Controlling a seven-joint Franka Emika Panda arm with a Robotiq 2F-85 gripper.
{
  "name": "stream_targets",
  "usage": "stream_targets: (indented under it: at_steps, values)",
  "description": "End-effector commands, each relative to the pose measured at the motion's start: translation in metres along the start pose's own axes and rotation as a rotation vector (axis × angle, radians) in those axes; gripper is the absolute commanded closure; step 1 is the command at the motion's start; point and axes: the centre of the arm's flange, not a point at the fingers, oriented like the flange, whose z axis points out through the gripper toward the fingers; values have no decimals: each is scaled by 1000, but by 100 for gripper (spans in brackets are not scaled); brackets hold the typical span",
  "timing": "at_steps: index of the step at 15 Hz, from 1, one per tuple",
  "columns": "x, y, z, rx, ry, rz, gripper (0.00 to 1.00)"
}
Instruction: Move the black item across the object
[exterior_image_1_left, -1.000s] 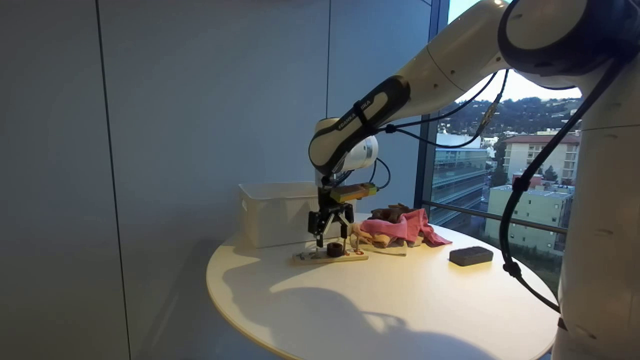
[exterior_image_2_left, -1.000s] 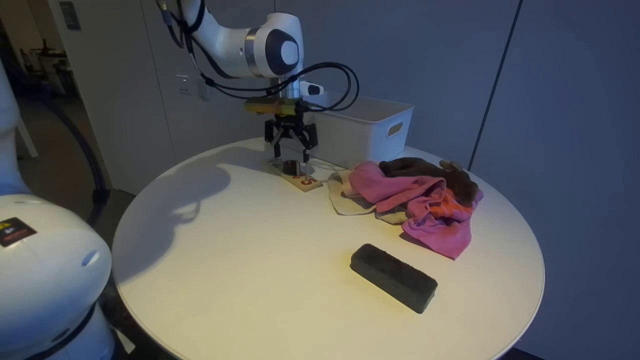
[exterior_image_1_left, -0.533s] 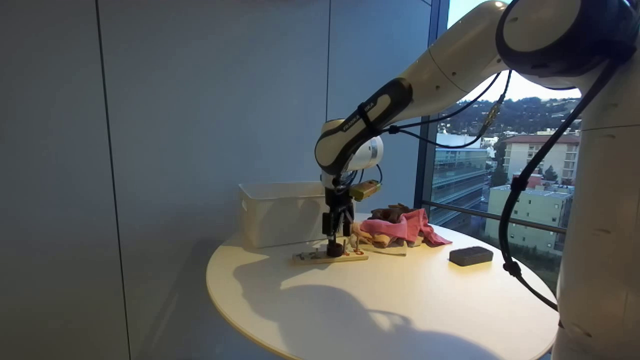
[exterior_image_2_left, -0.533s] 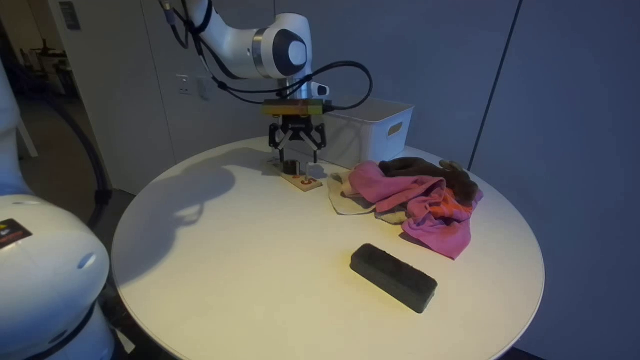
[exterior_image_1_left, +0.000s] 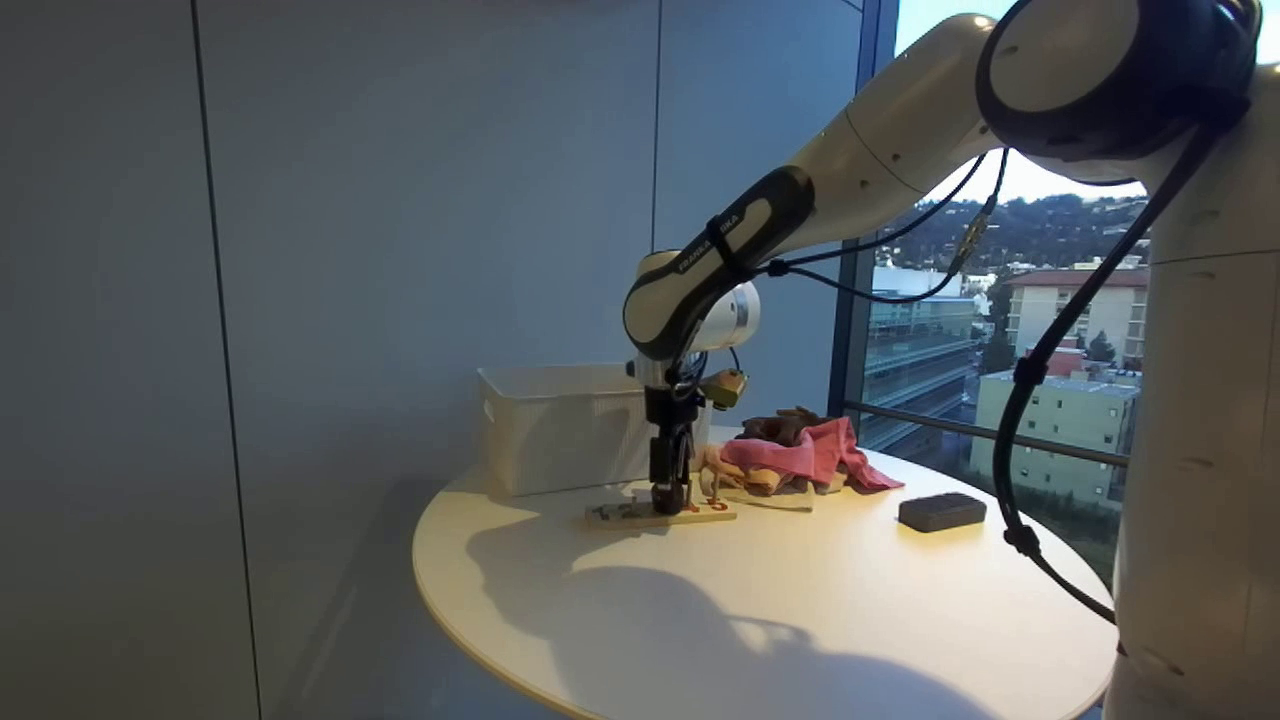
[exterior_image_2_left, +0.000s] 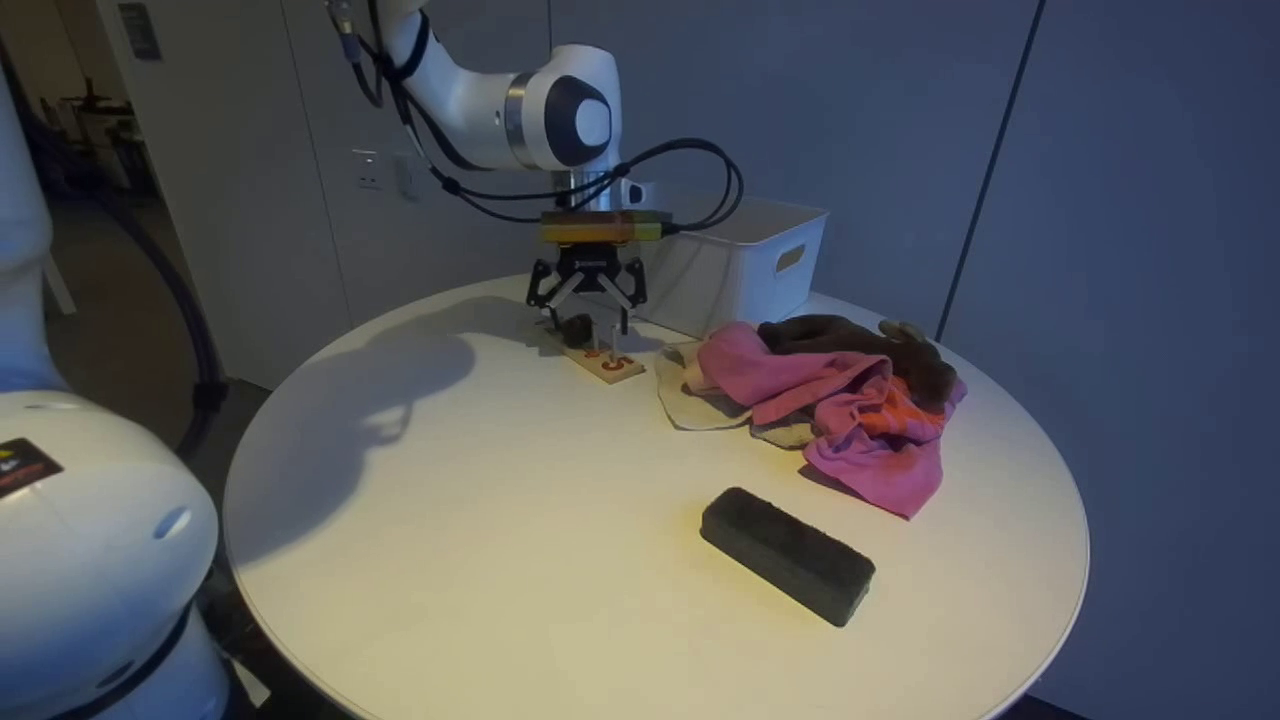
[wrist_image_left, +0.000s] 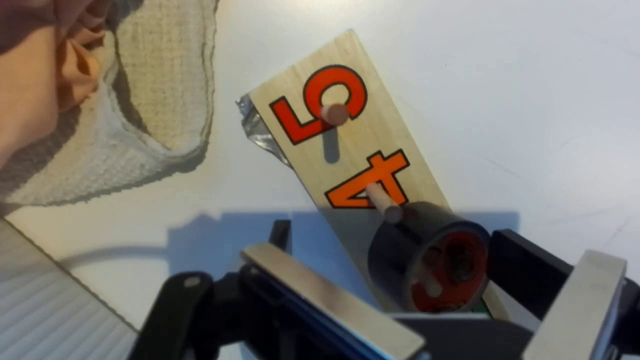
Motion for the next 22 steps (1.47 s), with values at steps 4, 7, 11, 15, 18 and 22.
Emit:
stream_targets:
  at_steps: [4,7,11,15,18,22]
  values:
    - [8,-4,6,3,48,-79,0]
    - [7,-4,-6,-20,78,-64,0]
    - [9,-5,-17,-6,86,-29,32]
    - [11,-5,-20,16,78,2,64]
    - [11,-7,-23,18,73,32,86]
    - [8,-13,-28,-8,80,57,96]
